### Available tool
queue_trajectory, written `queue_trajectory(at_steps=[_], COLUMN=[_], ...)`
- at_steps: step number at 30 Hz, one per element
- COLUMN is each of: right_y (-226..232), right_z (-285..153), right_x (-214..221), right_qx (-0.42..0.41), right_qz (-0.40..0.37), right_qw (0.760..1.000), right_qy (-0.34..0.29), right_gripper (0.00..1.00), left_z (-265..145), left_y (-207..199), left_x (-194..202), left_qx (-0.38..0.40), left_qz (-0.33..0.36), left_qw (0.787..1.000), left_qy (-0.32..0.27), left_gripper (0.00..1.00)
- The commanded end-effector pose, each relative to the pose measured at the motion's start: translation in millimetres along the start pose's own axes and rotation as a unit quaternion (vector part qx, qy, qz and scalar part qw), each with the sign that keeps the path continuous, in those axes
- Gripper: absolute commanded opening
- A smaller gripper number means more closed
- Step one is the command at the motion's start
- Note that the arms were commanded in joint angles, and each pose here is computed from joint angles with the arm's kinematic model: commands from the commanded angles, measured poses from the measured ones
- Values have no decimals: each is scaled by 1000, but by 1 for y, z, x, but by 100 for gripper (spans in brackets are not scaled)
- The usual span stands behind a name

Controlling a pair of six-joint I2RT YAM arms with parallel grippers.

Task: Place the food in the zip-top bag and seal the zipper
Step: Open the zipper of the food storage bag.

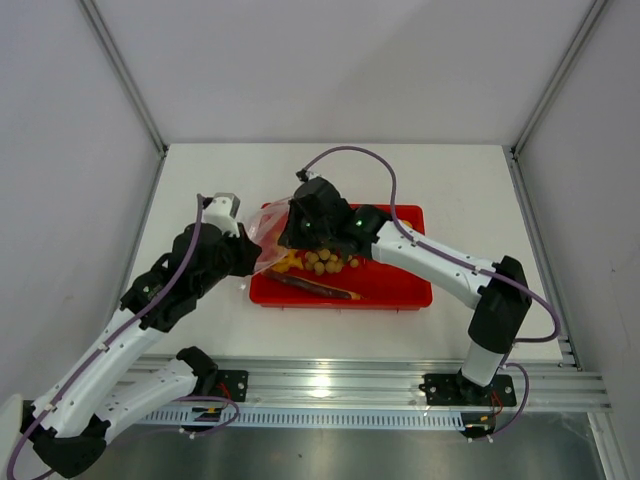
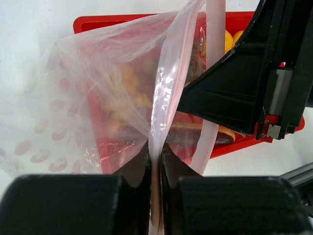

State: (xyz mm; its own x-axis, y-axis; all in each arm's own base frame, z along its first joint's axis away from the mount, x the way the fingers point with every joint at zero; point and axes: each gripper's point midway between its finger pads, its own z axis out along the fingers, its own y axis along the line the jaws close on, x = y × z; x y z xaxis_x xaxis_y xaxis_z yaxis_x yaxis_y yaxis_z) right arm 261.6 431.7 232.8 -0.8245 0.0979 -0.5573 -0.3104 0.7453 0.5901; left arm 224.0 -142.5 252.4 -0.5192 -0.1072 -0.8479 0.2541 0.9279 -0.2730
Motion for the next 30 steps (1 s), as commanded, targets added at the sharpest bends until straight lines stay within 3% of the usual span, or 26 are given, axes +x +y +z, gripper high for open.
queue_trajectory(at_steps=[1, 5, 8, 12, 22, 25, 30], right_y=[38, 49, 55, 61, 69, 65, 63], right_z=[-24, -32, -33, -30, -31, -30, -30], right_x=[-24, -19, -18, -15, -19, -20, -22], right_qx=[-43, -33, -13, -5, 7, 24, 33], right_qz=[-5, -13, -7, -2, 2, -8, -13], right_qw=[998, 998, 998, 998, 997, 997, 996], right_qy=[-46, -50, -58, -56, -71, -77, -84], right_gripper=[0, 0, 0, 0, 0, 0, 0], left_z=[-7, -12, -16, -21, -17, -18, -18], left_y=[-12, -12, -10, -5, 0, -1, 0], left_x=[-18, -28, -36, -47, -43, -45, -43], left_qx=[26, 27, 20, 2, -17, -16, -17], left_qz=[-3, 6, 17, 31, 41, 40, 43], left_qw=[999, 999, 998, 998, 998, 998, 998], left_qy=[-30, -43, -53, -63, -52, -53, -48], left_gripper=[14, 41, 52, 59, 47, 34, 22])
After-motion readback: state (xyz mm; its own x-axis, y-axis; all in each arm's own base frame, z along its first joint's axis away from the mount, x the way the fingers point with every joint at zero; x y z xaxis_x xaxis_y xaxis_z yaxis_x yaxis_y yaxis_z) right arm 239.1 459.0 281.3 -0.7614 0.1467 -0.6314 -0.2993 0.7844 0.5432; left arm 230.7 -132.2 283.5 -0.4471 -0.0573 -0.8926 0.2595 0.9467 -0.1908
